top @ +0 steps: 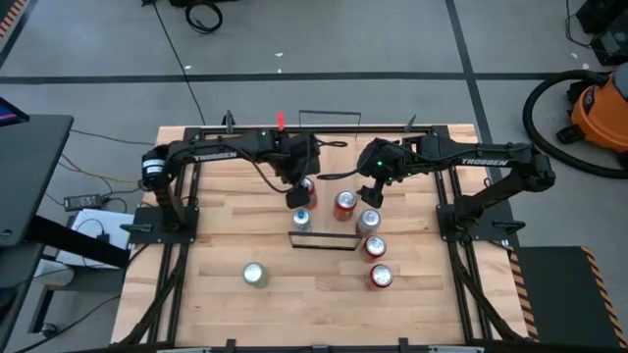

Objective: Place canned beverage on shelf
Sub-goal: Put the red soda can on the shelf

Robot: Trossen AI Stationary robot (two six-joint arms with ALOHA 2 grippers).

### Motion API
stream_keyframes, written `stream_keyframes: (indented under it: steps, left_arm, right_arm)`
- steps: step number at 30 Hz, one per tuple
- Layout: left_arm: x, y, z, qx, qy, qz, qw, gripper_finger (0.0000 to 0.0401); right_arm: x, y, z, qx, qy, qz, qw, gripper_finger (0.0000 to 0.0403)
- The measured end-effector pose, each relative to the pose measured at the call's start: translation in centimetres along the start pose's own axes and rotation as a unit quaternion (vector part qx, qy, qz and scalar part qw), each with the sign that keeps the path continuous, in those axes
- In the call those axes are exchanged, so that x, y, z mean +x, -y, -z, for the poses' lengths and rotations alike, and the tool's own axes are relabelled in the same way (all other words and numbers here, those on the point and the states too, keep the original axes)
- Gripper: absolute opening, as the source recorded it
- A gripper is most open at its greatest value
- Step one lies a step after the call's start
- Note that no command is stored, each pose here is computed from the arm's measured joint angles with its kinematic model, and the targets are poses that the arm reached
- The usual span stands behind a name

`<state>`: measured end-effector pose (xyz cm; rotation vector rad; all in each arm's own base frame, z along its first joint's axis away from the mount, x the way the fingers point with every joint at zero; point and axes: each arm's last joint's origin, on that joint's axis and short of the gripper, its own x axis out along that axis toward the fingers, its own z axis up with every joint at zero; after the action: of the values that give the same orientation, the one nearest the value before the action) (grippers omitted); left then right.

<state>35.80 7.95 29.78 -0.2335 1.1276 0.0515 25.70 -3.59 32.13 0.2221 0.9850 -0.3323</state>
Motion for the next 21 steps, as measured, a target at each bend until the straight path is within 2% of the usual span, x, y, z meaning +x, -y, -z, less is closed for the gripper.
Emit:
stream_keyframes:
  steps: [10, 21]
  left_arm:
    - [2.2, 0.2, -0.4, -0.008, -0.023, 0.002, 1.000, 0.0318]
    - [2.5, 1.1, -0.3, -0.005, -0.031, 0.004, 0.999, 0.0318]
  right_arm:
    - [0.0, 0.0, -0.1, 0.000, 0.003, 0.001, 1.000, 0.0399]
    - [0.0, 0.0, -0.1, 0.000, 0.007, 0.000, 1.000, 0.0399]
